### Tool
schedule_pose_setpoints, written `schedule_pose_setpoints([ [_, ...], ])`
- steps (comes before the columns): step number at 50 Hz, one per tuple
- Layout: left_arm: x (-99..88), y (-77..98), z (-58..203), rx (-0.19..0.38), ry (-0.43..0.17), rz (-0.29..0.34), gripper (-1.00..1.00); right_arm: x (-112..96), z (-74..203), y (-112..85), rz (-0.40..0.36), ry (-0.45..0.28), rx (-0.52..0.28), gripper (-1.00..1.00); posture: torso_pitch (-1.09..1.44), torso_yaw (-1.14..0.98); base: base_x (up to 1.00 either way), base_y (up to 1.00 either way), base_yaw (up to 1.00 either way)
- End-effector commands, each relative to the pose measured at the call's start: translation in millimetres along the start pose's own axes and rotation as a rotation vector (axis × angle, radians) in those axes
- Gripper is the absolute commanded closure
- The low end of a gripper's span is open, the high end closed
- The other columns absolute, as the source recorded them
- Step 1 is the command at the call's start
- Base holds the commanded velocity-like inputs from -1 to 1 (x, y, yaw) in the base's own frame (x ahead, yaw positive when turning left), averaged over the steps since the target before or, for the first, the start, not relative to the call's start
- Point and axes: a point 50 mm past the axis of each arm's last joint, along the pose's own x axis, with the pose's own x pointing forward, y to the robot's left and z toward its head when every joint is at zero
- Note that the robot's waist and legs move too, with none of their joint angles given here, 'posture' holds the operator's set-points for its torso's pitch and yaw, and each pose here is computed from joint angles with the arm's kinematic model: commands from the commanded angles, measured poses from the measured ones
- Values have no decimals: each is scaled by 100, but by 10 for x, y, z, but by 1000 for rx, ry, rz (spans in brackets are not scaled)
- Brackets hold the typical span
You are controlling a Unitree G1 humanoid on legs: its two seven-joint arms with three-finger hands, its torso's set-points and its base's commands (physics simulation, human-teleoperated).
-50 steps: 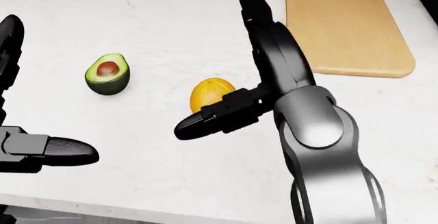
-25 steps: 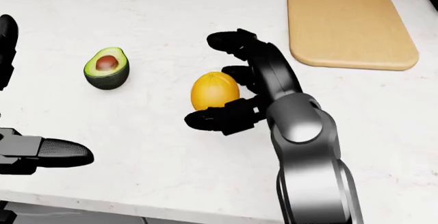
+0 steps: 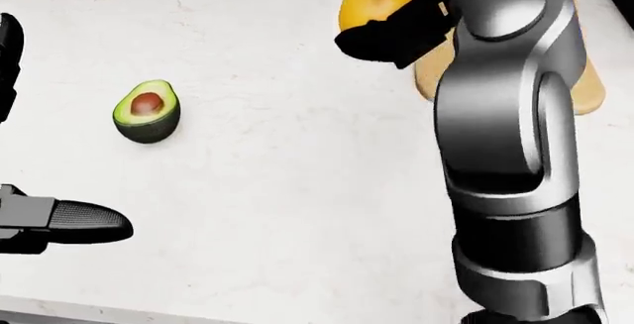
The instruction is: Place the avocado and the orange on separate cutting boards.
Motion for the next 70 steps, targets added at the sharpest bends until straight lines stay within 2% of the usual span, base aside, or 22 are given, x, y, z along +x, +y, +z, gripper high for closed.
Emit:
schedule_pose_setpoints([
  [1,-17,-23,137,15,-80,1,-100,165,100,-147,-75,-28,-1,100,0,0,0,0,0],
  [5,-23,-16,153,17,-80,2,-100,540,95,-414,-207,10,46,100,0,0,0,0,0],
  [7,-28,-8,160,17,-83,2,-100,657,65,-525,-285,18,76,100,0,0,0,0,0],
  [9,-33,-4,160,17,-82,2,-100,721,-24,-559,-326,46,81,100,0,0,0,0,0],
  [12,-22,-5,143,19,-80,0,-100,762,-213,-599,-407,92,105,100,0,0,0,0,0],
  [15,-23,4,126,18,-79,2,-100,767,-309,-613,-453,104,149,100,0,0,0,0,0],
  [18,-26,13,105,18,-75,4,-100,761,-371,-638,-500,117,150,100,0,0,0,0,0],
  [20,-27,14,93,18,-74,5,-100,752,-438,-654,-531,155,149,100,0,0,0,0,0],
  [25,-33,29,77,17,-71,9,-100,749,-593,-611,-537,223,146,100,0,0,0,0,0],
  [33,-37,17,104,20,-75,7,-100,710,-822,-670,-574,300,106,100,0,0,0,0,0],
  [44,-40,31,90,18,-75,11,-100,696,-1005,-624,-558,350,96,100,0,0,0,0,0],
  [45,-41,30,87,19,-74,11,-100,697,-1005,-620,-557,351,95,92,0,0,0,0,0],
  [48,-46,30,95,20,-75,11,-100,698,-1001,-617,-555,349,92,42,0,0,0,0,0],
  [51,-48,30,105,20,-77,11,-100,700,-991,-614,-554,346,89,25,0,0,0,0,0],
  [54,-42,27,121,21,-79,10,-100,701,-992,-617,-555,342,87,-14,0,0,0,0,0],
  [61,-44,29,122,22,-80,11,-100,709,-1030,-559,-530,340,86,-51,0,0,0,0,0],
  [66,-44,41,97,22,-77,14,-100,710,-1020,-576,-525,333,85,-54,0,0,0,0,0],
  [68,-49,42,100,23,-77,14,-100,711,-974,-613,-524,319,89,-67,0,0,0,0,0],
  [70,-50,40,109,23,-79,14,-100,713,-915,-650,-522,301,99,-69,0,0,0,0,0],
])
